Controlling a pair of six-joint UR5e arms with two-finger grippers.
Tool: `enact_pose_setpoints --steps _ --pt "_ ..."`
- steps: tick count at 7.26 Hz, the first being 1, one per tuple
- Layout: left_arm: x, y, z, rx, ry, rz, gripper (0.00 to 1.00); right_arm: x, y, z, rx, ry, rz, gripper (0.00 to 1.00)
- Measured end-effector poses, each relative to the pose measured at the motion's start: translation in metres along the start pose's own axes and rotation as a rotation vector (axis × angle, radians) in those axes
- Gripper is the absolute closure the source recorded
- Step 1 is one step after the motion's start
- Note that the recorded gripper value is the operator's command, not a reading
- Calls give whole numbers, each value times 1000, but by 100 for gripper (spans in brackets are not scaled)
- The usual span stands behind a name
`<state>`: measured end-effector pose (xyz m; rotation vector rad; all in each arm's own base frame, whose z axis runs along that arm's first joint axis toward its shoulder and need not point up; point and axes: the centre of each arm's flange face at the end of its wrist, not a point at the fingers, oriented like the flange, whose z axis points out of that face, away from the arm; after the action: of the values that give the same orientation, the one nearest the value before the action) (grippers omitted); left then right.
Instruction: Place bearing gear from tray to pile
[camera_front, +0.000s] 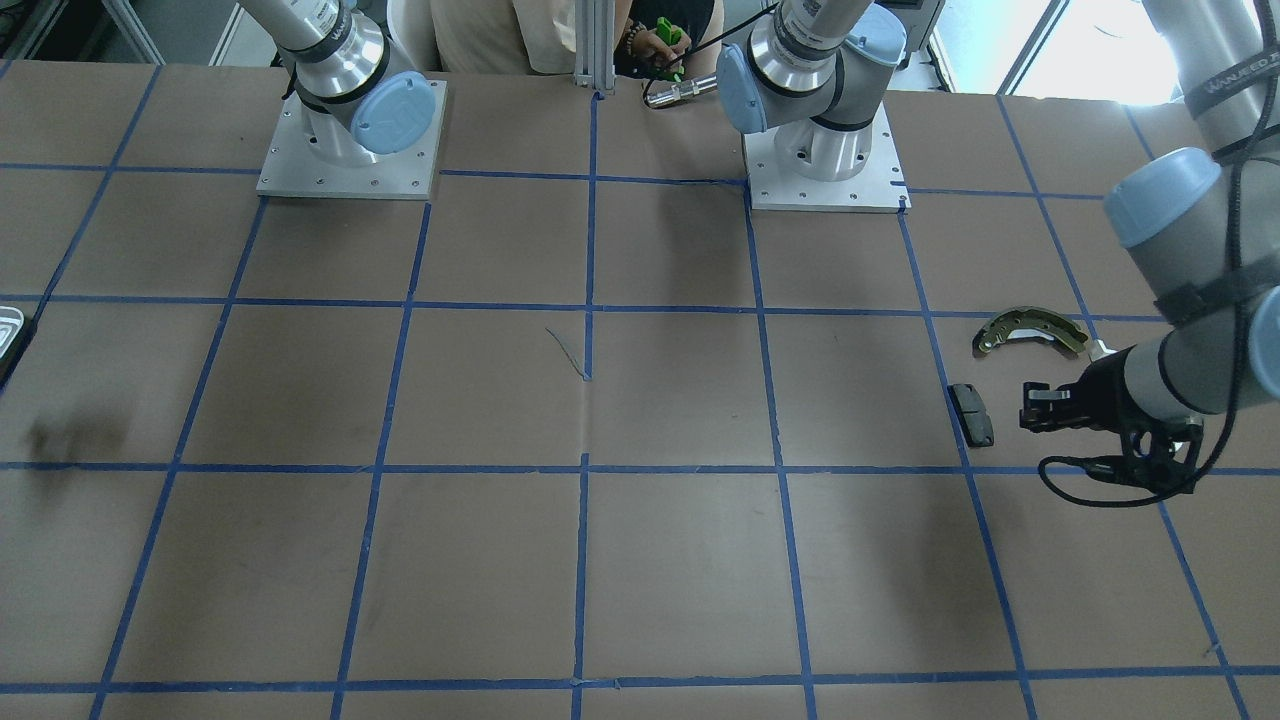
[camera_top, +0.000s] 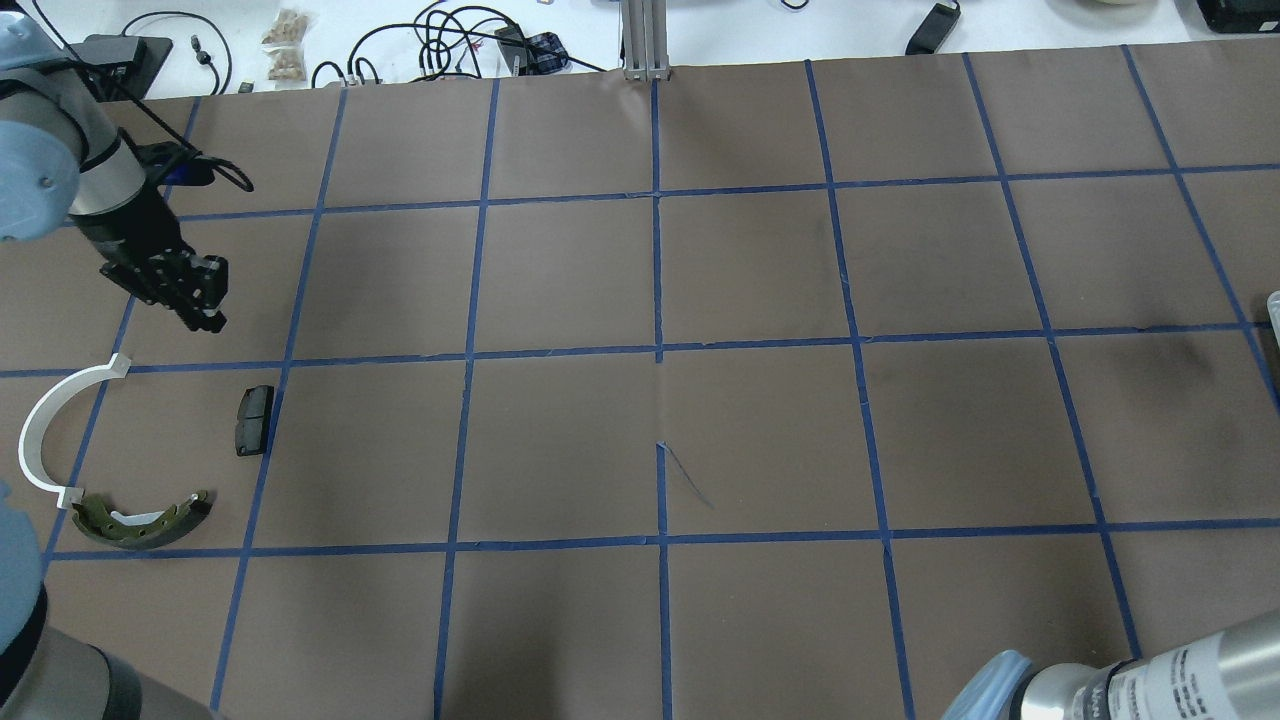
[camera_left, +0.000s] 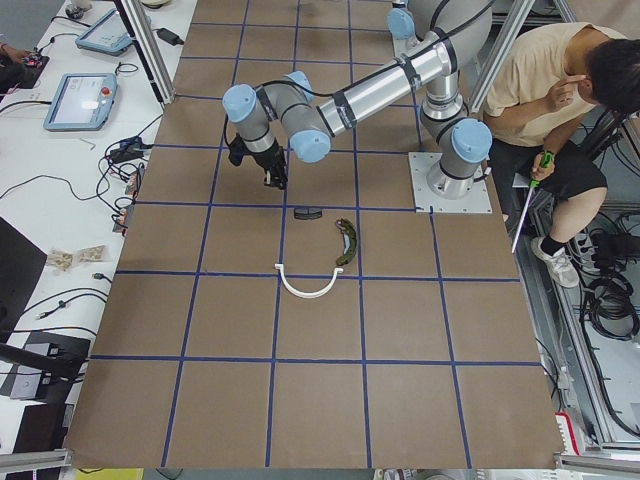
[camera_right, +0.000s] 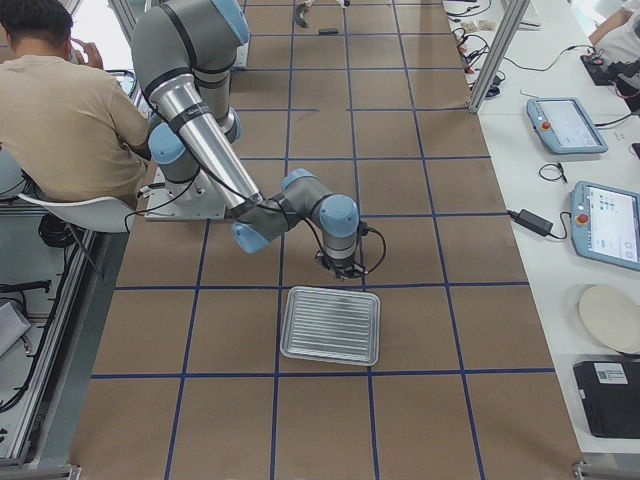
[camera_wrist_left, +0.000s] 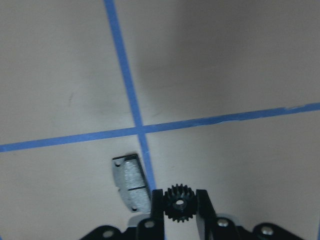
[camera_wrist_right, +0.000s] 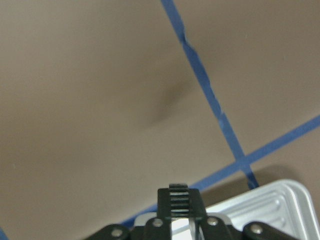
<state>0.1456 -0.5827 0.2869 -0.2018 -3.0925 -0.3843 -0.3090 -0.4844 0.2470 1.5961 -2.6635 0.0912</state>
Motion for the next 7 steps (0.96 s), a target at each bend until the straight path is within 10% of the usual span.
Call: enact_pose_setpoints --steps 7 --pt "-47 53 117 49 -9 -15 98 -221 -462 -9 25 -53 672 100"
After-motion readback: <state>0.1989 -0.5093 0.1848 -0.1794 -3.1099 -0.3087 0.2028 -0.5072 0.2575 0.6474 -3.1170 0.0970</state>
